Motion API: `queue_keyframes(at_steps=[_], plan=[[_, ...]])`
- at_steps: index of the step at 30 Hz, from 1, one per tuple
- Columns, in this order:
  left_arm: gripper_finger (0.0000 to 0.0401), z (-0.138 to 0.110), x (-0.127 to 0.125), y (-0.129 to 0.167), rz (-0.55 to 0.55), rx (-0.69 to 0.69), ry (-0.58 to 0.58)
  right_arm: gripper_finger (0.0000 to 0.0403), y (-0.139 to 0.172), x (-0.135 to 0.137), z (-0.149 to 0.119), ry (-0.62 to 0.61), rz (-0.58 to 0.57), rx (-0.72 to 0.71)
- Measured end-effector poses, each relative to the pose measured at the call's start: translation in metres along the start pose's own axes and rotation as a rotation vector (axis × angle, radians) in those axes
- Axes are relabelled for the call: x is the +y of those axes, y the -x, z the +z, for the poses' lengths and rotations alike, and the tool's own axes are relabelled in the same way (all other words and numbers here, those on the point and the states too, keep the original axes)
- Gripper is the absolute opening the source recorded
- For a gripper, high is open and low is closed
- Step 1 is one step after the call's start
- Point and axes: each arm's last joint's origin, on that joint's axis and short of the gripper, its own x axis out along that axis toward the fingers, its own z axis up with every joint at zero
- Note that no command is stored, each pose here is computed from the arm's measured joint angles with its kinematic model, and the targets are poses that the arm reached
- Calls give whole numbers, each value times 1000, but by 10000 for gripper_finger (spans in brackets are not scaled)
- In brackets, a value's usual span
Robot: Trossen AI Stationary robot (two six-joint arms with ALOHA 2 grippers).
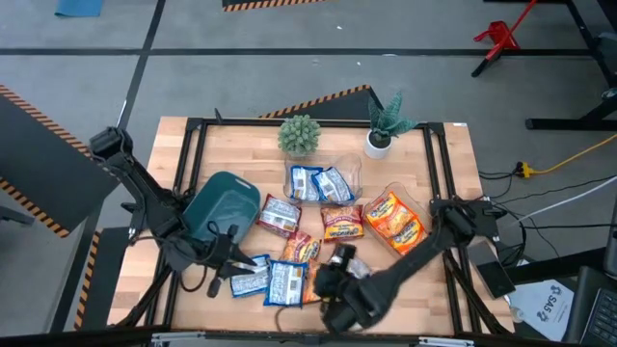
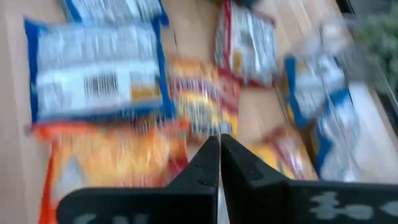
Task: Sort Maruchan noodles
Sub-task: Put the red noodle pack into the blue bin
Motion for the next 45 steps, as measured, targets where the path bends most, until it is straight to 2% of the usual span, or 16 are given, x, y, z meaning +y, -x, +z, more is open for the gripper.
queue_keyframes(at_steps=[4, 6, 9, 13, 15, 18, 20, 23, 25, 28, 31, 34, 39, 42, 45], plan=[[85, 6, -2, 10, -38, -23, 18, 0, -21, -11, 27, 5, 30, -84], [85, 8, -4, 14, -55, -30, 23, 0, -28, -17, 36, -10, 66, -75], [85, 10, -7, 21, -90, -39, 31, 0, -26, -23, 37, -8, 181, 57], [85, 10, -10, 27, -118, -40, 31, 0, -5, -21, 20, -25, 292, 307], [85, 10, -11, 27, -120, -38, 30, 0, 6, -20, 5, -63, 250, 426], [85, 9, -12, 28, -127, -36, 38, 2, 28, -17, -23, -192, 67, 568], [85, 9, -12, 29, -130, -34, 51, 14, 38, -4, -37, -316, 57, 571], [85, 14, -12, 27, -141, -68, 86, 51, 55, 8, -60, -471, 4, 613], [85, 23, -11, 25, -170, -111, 135, 86, 67, 13, -72, -592, -38, 619], [85, 47, -9, 20, -224, -124, 150, 150, 79, 23, -90, -788, -121, 574], [85, 73, -3, 10, -190, -115, 81, 211, 87, 29, -107, -1020, -212, 534], [86, 98, 5, -5, -148, -101, 14, 253, 82, 36, -114, -1109, -208, 578], [86, 112, 18, -36, -199, -45, -13, 272, 52, 42, -107, -1212, -128, 469], [86, 107, 24, -54, -213, 9, -13, 271, 38, 40, -100, -1258, -112, 396], [86, 100, 30, -72, -232, 39, -10, 265, 40, 32, -94, -1261, -116, 322]])
